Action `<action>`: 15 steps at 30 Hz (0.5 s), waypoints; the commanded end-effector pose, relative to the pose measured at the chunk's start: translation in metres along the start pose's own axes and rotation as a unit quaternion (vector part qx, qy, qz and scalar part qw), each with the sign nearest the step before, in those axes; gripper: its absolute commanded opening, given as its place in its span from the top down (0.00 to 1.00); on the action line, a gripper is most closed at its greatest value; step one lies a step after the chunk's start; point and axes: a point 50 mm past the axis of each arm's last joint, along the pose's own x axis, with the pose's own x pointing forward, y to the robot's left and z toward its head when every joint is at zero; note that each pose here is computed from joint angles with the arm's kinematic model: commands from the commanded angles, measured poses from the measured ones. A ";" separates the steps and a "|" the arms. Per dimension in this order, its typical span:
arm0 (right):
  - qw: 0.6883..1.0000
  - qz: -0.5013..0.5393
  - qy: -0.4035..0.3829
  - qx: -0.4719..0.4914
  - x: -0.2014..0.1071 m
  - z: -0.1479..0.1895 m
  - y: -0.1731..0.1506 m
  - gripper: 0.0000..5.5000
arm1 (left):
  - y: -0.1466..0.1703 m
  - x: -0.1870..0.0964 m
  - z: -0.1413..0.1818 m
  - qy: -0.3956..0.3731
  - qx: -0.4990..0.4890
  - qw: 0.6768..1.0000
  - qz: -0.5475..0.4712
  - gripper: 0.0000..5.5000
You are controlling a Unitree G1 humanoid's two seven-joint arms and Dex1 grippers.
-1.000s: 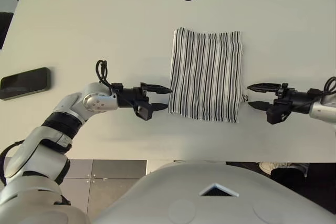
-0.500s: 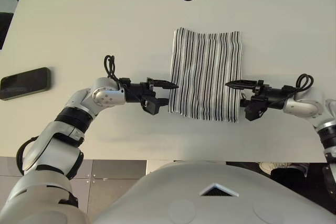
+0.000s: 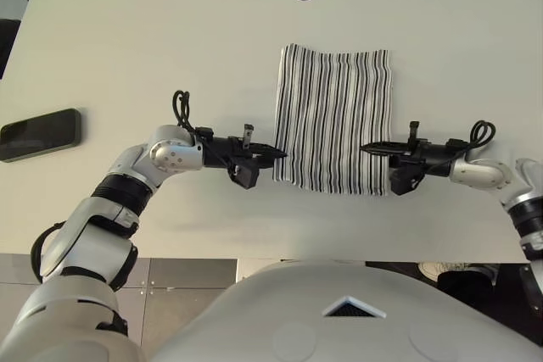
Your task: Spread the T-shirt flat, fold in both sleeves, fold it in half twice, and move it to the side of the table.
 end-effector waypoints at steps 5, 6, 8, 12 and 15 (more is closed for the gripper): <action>0.995 -0.003 -0.037 0.090 -0.006 0.011 -0.002 0.98 | -0.014 0.006 0.016 -0.050 -0.115 0.992 -0.034 0.98; 0.990 -0.001 -0.050 0.129 -0.010 0.015 -0.004 0.98 | -0.014 0.003 0.022 -0.066 -0.164 0.983 -0.049 0.98; 0.976 0.024 -0.074 0.206 -0.019 0.023 -0.007 0.98 | -0.019 -0.006 0.037 -0.107 -0.263 0.953 -0.105 0.98; 0.941 0.077 -0.107 0.313 -0.034 0.032 -0.008 0.98 | -0.023 -0.018 0.058 -0.151 -0.355 0.906 -0.176 0.98; 0.912 0.130 -0.116 0.372 -0.046 0.040 -0.003 0.98 | -0.020 -0.024 0.065 -0.162 -0.390 0.887 -0.188 0.98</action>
